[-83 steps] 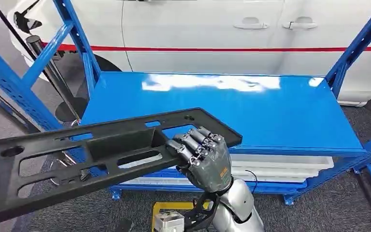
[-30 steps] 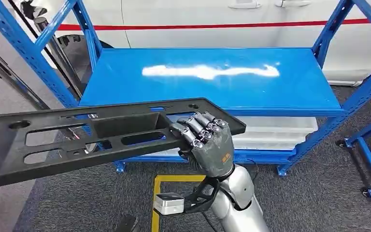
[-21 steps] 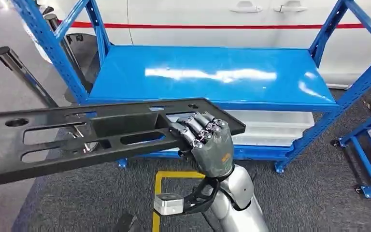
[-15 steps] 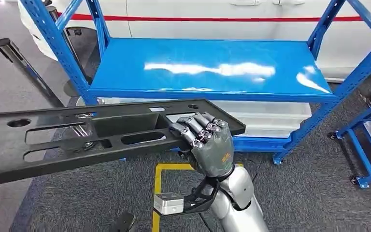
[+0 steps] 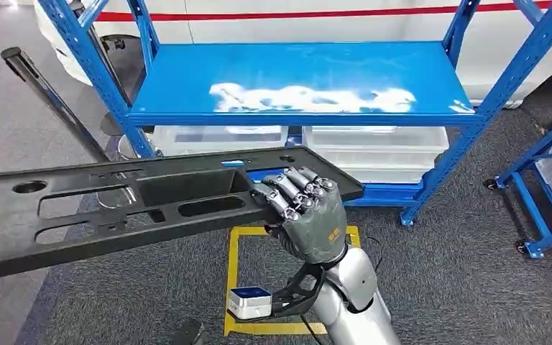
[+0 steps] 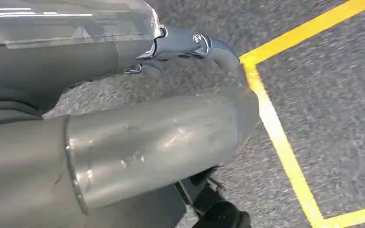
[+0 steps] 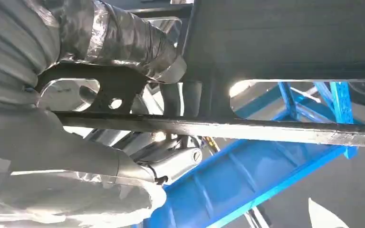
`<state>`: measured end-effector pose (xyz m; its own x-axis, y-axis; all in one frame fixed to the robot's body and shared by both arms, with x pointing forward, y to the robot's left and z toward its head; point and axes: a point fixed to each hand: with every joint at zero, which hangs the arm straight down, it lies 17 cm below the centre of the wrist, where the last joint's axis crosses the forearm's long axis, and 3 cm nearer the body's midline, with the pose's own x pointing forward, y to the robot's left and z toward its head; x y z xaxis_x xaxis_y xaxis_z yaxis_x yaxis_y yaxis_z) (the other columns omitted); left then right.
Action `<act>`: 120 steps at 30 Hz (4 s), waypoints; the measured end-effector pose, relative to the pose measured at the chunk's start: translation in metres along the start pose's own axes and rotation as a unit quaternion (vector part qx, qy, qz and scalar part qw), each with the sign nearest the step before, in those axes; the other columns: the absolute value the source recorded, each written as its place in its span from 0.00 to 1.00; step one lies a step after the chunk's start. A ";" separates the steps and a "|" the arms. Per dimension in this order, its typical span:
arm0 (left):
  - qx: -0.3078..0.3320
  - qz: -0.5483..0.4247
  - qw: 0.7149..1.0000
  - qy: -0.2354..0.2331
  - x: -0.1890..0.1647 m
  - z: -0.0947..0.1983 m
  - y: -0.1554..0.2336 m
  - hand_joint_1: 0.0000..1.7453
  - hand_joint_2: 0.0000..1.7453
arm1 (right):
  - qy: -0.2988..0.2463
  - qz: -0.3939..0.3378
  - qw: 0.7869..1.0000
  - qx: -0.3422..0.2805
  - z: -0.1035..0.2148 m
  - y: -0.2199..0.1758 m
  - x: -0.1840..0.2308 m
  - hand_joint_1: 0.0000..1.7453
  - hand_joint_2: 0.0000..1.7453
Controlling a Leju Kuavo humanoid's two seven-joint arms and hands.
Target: Take the parts from the cabinet and place them on the table.
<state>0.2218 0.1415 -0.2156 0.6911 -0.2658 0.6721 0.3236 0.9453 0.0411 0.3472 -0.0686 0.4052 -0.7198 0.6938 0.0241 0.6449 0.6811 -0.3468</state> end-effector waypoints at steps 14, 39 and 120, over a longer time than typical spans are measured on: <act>0.000 0.000 1.000 -0.005 0.004 -0.001 0.001 0.00 0.00 | 0.000 0.002 1.000 0.005 0.002 0.003 -0.001 1.00 1.00; -0.002 0.001 1.000 -0.005 0.002 0.000 0.002 0.00 0.00 | -0.001 0.002 1.000 0.009 0.001 0.008 0.001 1.00 1.00; -0.014 -0.019 1.000 -0.006 0.010 -0.003 -0.005 0.00 0.00 | 0.018 -0.015 0.999 0.025 0.014 0.019 0.001 1.00 1.00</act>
<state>0.2293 0.1334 -0.2114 0.6708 -0.2991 0.6786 0.3673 0.9289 0.0464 0.3551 -0.0587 0.3855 -0.7284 0.6817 0.0681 0.6092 0.6900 -0.3910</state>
